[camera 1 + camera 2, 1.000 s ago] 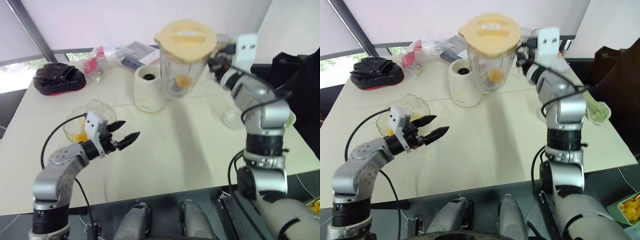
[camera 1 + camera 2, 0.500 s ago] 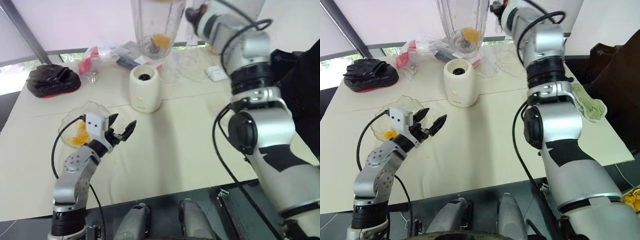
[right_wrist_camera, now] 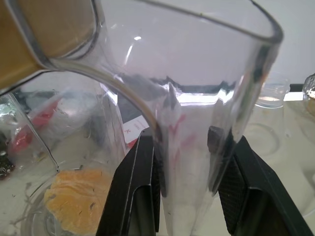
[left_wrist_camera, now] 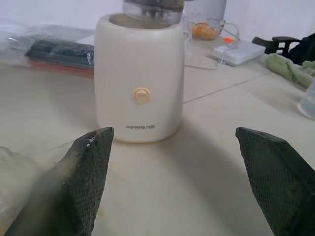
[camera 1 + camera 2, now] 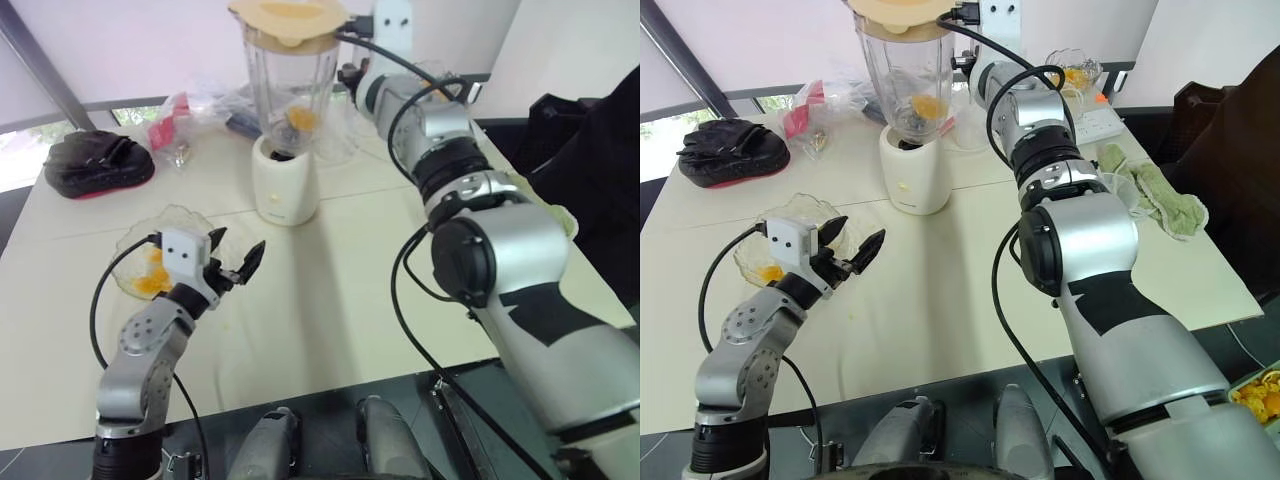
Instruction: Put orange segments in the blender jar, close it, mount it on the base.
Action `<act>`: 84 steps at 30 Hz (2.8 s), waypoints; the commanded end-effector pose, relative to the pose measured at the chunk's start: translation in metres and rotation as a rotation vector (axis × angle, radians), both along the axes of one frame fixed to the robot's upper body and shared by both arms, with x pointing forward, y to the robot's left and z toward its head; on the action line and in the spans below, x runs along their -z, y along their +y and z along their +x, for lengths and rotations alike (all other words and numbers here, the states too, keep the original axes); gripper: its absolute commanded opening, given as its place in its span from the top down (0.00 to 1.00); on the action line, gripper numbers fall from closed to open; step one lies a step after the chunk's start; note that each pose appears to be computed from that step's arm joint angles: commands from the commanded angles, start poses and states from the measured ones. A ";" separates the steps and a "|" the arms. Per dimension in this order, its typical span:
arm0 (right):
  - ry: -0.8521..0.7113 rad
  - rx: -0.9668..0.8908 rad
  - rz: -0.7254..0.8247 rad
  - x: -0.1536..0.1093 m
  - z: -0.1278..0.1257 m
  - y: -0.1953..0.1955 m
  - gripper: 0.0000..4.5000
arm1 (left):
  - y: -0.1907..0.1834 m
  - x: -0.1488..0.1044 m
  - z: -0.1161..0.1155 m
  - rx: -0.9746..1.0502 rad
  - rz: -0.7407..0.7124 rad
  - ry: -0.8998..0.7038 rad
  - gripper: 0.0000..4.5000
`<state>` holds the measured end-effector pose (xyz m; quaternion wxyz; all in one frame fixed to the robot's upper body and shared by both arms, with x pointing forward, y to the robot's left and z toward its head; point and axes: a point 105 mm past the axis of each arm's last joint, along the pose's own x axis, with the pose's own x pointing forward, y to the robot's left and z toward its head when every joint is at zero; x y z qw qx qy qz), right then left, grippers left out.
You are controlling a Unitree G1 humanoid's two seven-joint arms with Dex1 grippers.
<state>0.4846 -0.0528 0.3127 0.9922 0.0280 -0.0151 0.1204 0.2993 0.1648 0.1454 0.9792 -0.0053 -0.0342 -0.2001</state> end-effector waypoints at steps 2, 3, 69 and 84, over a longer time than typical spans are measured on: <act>-0.137 -0.055 0.053 -0.050 -0.012 0.022 0.79 | 0.001 -0.014 -0.006 -0.001 0.016 -0.049 0.09; -0.137 -0.062 0.056 -0.050 -0.013 0.025 0.79 | 0.001 -0.015 -0.007 -0.004 0.017 -0.049 0.09; 0.108 -0.148 -0.151 0.094 -0.004 0.008 0.01 | 0.008 -0.019 -0.004 -0.007 0.082 -0.037 0.07; -0.140 -0.611 -0.214 0.101 -0.125 -0.030 0.01 | 0.042 -0.040 0.004 0.097 0.156 0.036 0.07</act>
